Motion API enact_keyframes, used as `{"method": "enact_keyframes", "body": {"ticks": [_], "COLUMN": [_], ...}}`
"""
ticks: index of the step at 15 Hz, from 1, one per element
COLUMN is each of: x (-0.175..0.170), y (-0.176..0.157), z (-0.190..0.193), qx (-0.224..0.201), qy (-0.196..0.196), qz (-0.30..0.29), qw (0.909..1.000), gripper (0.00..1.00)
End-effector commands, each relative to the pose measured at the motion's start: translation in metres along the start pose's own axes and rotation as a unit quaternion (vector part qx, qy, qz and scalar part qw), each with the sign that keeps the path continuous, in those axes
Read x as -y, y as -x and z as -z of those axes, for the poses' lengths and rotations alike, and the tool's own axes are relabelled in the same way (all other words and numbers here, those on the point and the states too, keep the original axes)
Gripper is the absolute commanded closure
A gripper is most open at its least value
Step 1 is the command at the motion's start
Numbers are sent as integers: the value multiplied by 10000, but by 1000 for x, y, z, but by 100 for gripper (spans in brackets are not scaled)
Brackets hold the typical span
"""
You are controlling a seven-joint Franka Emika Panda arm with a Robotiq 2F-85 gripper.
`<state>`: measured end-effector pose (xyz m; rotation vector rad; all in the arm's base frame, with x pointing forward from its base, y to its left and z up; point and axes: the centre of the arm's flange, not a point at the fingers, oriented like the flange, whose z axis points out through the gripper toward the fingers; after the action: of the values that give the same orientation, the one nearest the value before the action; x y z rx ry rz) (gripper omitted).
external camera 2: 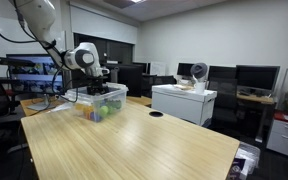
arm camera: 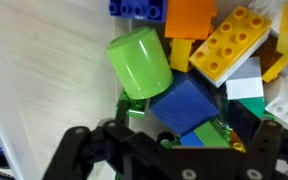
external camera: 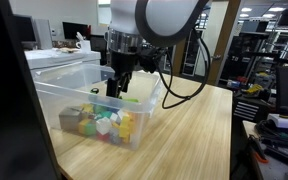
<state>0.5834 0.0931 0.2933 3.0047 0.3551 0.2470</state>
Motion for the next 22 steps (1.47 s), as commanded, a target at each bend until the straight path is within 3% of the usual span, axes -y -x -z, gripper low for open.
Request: {"method": "enact_keyframes", "body": {"ticks": [1,9,14,15,16,20,22], "x": [9,41,35,34,33,34,35], "y": [-21,-53,-47,-45,-43,-36,-34], "z": [-13,-14,-20,-21,-21,-23,-22], "qx": [-21,-205,-124,-114,-108,-47,-54], "qy": [22,-69,-30,-32,-51,-63,-74], "qz": [45,277,229,221,212,251,276], "qw": [10000,9994,9997,9997,9997,9997,9996], "gripper": [0,0,0,10,27,56,66]}}
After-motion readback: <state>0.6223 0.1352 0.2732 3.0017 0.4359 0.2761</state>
